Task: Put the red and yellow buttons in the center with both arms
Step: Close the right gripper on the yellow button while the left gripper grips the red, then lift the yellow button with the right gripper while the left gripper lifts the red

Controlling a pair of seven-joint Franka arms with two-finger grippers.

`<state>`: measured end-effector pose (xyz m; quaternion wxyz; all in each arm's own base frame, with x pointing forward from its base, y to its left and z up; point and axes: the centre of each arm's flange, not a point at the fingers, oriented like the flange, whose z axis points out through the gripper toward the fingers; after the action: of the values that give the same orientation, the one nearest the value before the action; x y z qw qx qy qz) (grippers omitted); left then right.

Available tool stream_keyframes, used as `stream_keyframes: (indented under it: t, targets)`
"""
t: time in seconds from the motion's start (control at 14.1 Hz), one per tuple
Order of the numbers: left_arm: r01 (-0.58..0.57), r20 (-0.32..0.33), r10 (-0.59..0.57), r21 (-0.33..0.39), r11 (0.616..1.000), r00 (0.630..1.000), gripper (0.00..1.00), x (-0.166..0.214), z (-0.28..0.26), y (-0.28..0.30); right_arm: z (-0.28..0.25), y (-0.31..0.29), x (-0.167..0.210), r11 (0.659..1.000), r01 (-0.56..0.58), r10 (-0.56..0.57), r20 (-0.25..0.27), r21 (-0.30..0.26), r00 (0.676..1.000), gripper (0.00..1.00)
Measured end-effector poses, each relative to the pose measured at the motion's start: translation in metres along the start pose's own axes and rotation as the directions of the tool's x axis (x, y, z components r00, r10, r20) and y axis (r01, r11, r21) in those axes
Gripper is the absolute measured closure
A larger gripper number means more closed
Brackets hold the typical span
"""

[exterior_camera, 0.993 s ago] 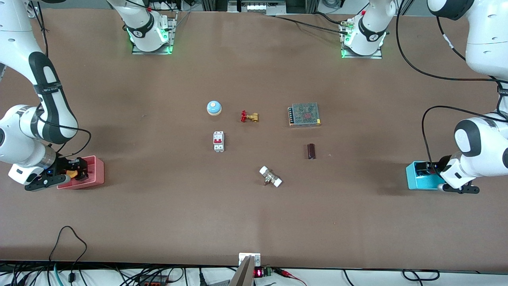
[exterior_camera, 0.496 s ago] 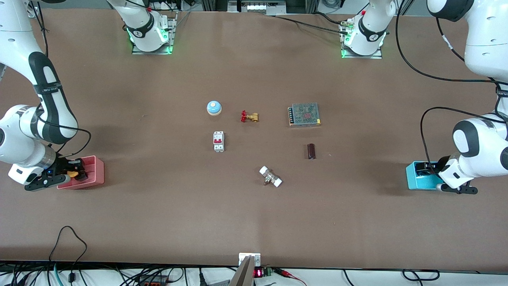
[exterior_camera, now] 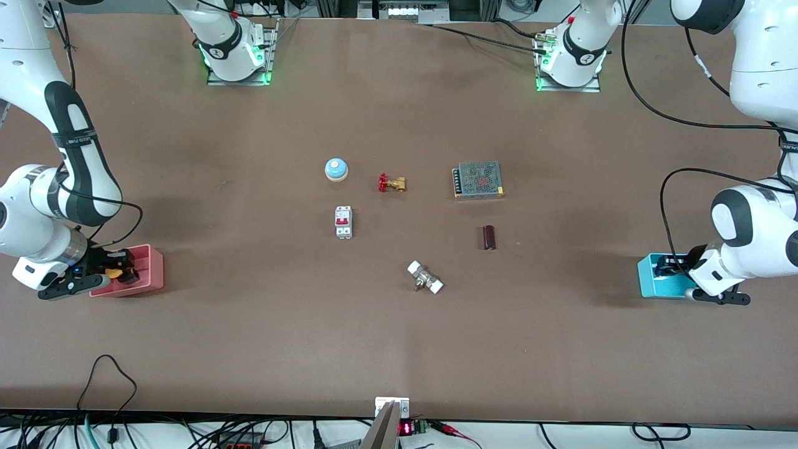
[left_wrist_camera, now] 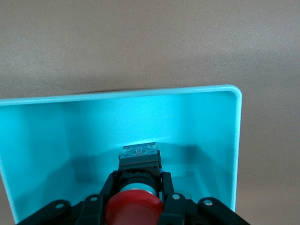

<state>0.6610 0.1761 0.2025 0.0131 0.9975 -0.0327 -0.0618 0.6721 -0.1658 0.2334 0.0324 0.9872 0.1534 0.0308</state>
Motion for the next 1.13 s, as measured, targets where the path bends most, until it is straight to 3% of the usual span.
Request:
stream_keyframes:
  t: [0.28,0.43,0.71,0.92,1.13]
  targets:
    - [0.000,-0.050,0.001,0.016,1.000,0.999,0.59,0.006,-0.025,-0.002,-0.065,-0.009,0.004,0.999,-0.003,0.001,0.054,0.044,0.999,0.64]
    - [-0.002,-0.070,0.004,0.021,1.000,0.998,0.59,0.003,-0.068,0.001,-0.113,-0.026,0.006,0.994,-0.025,0.018,0.072,0.102,0.997,0.64]
    - [-0.011,0.025,0.011,-0.012,1.000,1.000,0.59,-0.032,-0.146,0.045,-0.174,-0.110,0.031,0.980,-0.118,0.104,0.096,0.159,0.990,0.64]
    - [-0.011,0.122,0.015,-0.036,0.999,0.992,0.59,-0.053,-0.108,0.103,-0.173,-0.206,0.055,0.975,-0.183,0.165,0.135,0.127,0.977,0.64]
    - [-0.010,0.175,0.021,-0.064,0.998,0.984,0.59,-0.063,-0.054,0.149,-0.151,-0.284,0.067,0.969,-0.228,0.212,0.155,0.098,0.965,0.64]
